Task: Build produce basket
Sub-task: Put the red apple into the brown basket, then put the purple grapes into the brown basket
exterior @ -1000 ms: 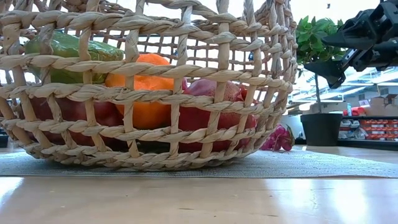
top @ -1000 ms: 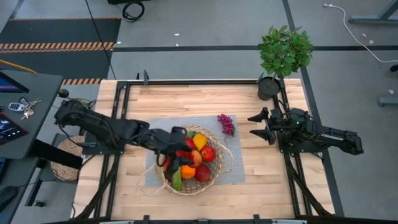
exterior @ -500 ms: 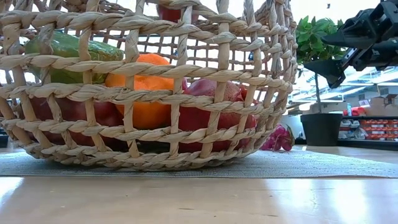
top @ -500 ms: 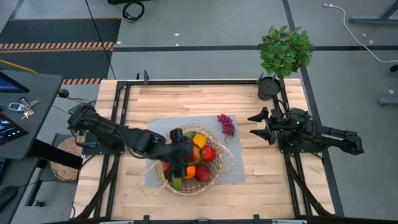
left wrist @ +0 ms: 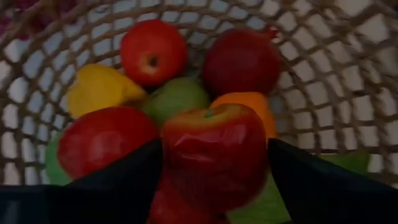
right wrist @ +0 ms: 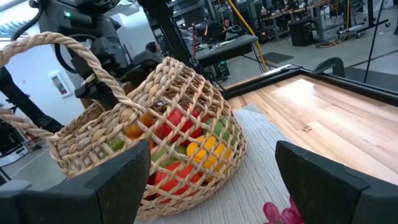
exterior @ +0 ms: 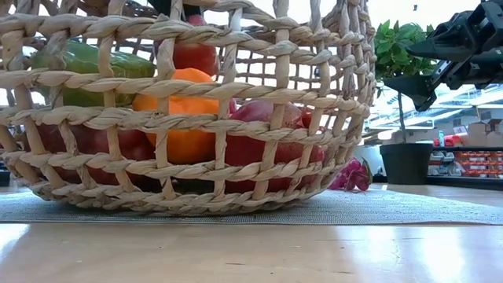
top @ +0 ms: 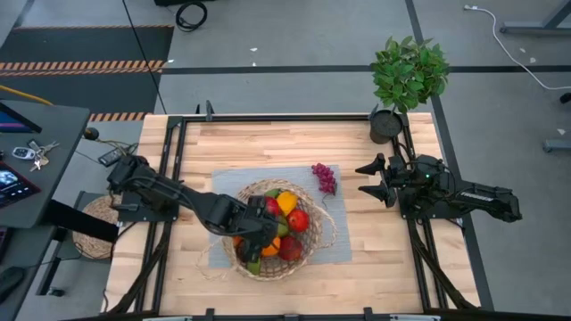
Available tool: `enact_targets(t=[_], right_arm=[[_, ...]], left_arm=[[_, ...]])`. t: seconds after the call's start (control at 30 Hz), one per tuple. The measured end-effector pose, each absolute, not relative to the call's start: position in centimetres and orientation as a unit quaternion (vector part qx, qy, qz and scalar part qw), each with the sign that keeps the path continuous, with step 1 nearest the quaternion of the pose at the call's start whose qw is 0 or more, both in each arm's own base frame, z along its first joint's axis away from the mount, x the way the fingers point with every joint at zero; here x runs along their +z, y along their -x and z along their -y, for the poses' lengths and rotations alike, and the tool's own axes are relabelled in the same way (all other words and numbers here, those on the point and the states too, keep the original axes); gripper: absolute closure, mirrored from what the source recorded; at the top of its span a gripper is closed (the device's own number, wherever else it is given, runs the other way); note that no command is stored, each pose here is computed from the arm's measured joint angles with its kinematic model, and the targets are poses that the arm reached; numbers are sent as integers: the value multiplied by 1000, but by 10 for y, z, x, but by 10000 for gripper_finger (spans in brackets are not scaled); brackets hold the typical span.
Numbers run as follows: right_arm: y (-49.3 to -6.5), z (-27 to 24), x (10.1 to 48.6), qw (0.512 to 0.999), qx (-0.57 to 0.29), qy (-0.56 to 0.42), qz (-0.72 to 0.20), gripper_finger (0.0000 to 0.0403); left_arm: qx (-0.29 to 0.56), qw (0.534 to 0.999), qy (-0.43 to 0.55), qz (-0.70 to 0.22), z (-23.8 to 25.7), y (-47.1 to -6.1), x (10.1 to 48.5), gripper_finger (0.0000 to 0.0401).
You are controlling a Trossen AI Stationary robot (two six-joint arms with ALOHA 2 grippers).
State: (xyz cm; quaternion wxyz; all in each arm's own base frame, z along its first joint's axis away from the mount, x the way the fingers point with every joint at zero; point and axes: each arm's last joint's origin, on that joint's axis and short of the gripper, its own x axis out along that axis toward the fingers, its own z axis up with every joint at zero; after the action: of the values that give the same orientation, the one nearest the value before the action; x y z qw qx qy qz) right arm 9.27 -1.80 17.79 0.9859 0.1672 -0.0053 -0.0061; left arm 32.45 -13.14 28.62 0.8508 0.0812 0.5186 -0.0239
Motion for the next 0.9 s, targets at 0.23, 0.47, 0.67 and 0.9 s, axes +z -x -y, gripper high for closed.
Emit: enact_targets(t=[0.23,0.47,0.67,0.9], right_arm=[[-93,18,178,986,-6,-167,6,55],[-93,18,178,986,-6,-167,6,55],[-93,18,178,986,-6,-167,6,55],[-93,18,178,986,-6,-167,6,55]], left_arm=[[-46,861,-64,-503,136,-317,298,50],[2,909,-44,-414,127,-302,336,45],[50,953,-96,-284,142,-262,372,66],[33,969,-61,-239,137,-210,369,95]])
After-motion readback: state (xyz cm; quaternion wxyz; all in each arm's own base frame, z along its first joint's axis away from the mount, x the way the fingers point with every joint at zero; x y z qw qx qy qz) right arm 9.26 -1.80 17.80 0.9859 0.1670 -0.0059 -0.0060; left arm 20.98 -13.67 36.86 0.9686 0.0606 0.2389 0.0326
